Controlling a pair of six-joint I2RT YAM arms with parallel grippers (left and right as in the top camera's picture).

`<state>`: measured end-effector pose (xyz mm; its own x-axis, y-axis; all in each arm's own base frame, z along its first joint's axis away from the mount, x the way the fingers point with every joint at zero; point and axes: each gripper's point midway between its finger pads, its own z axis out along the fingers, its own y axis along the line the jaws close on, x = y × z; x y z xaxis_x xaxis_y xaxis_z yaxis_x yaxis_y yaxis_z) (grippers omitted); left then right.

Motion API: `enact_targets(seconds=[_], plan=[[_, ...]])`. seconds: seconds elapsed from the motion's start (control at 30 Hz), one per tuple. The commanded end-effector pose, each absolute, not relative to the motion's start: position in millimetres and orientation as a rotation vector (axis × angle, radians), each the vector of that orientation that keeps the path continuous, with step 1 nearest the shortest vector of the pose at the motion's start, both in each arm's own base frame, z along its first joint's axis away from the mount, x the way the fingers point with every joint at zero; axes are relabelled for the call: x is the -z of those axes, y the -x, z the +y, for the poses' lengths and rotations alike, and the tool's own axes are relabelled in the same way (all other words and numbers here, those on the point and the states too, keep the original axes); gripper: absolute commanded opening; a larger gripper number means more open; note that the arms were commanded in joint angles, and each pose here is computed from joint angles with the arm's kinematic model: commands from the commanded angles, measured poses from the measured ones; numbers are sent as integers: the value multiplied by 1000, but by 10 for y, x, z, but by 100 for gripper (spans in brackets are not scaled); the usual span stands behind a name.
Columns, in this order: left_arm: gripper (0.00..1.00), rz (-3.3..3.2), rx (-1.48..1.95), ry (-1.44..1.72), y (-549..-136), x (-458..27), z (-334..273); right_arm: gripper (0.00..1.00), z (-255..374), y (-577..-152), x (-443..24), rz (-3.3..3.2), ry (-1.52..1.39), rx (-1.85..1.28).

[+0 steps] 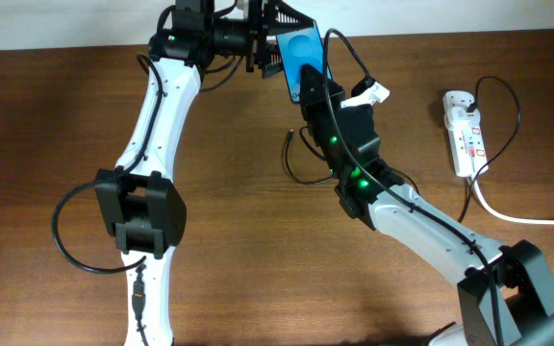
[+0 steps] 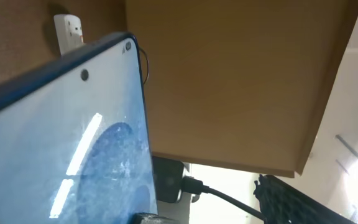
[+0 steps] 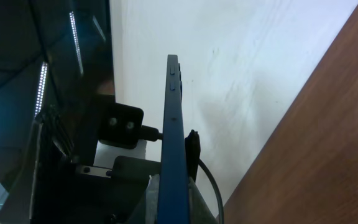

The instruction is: Plug charger to phone and switch on socket

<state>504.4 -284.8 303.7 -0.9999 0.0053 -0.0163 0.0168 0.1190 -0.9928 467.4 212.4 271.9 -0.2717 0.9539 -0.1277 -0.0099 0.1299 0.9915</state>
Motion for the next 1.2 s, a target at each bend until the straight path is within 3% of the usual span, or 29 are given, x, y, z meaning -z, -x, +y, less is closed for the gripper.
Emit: enact_targets(seconds=[0.0, 0.07, 0.13, 0.3, 0.47, 0.67, 1.0, 1.17], plan=[[79, 2364, 2112, 43, -5018, -3155, -2865, 4, 2194, -4694, -2991, 1417, -951, -1359], [62, 2368, 2110, 61, -5027, -3150, -2864, 4, 2194, -4694, -2990, 1418, -952, -1359], [53, 2373, 2115, 72, -5027, -3149, -2865, 4, 2192, -4695, -2989, 1410, -974, -1378], [42, 2368, 2120, 78, -5036, -3171, -2867, 4, 2268, -4665, -2990, 1410, -999, -1426], [24, 2355, 2121, 39, -5017, -3200, -2926, 4, 2359, -4625, -2983, 1411, -1037, -1490], [20, 2279, 2114, -139, -4958, -3303, -3024, 4, 2450, -4587, -2993, 1442, -1005, -1525], [26, 2212, 2093, -306, -4890, -3325, -3024, 4, 2488, -4571, -2993, 1460, -990, -1541], [19, 2212, 2093, -306, -4891, -3325, -3022, 4, 2511, -4561, -2993, 1470, -981, -1551]])
